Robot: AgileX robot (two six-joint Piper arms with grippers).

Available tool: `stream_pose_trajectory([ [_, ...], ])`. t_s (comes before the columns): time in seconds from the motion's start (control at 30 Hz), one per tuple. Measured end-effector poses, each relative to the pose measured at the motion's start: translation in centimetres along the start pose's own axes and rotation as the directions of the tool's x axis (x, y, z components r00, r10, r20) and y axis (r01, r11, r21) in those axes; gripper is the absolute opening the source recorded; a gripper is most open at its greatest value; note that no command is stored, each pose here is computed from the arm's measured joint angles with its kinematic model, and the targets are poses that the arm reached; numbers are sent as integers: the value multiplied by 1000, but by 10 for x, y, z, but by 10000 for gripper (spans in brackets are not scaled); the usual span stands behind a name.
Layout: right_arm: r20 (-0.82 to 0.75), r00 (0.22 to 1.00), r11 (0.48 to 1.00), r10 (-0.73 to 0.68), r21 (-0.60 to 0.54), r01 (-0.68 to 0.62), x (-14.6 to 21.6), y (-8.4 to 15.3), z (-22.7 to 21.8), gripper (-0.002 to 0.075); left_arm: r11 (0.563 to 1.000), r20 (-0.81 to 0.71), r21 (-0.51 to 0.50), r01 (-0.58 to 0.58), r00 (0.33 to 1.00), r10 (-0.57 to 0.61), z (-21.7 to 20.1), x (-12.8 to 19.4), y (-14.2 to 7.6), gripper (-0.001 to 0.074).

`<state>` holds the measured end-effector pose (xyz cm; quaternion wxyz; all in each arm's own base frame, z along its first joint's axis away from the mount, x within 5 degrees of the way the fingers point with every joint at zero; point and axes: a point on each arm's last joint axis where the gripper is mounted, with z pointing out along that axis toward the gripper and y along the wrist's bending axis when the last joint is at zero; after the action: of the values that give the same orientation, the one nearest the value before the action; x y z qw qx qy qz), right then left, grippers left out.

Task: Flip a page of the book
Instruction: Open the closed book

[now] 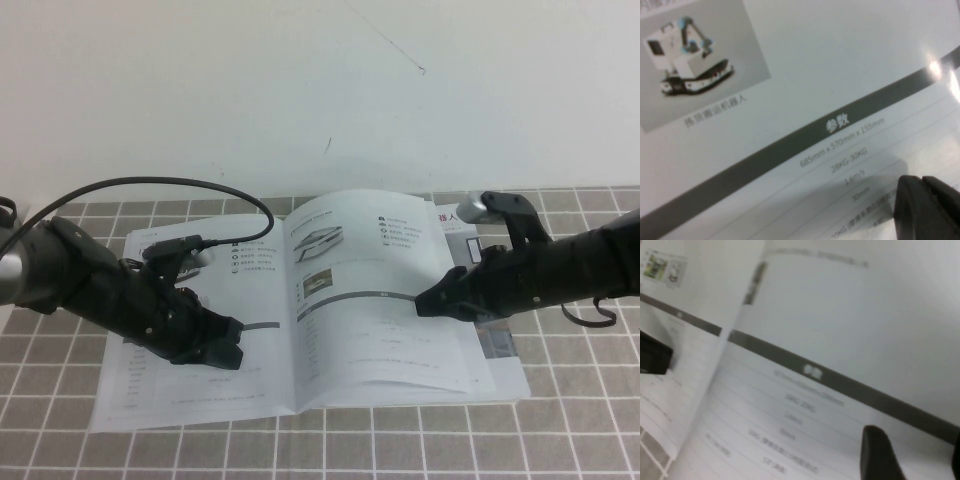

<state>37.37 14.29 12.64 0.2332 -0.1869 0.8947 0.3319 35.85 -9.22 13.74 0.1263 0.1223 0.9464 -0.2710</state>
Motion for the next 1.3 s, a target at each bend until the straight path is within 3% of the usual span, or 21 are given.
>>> stream_pose_trajectory([
  [0.33, 50, 999, 998, 3, -64, 0, -5, 6, 0, 315, 1000, 0, 0, 0, 1000, 0, 0, 0, 0, -4],
  [0.77, -51, 998, 992, -31, 121, 37, 0, -5, -11, 315, 1000, -1, -1, -2, 1000, 2, 0, 0, 0, -4],
  [1.3, -81, 997, 993, -7, 118, 17, 4, -9, -6, 315, 1000, -2, -2, -2, 1000, 2, 0, 0, 0, -4],
])
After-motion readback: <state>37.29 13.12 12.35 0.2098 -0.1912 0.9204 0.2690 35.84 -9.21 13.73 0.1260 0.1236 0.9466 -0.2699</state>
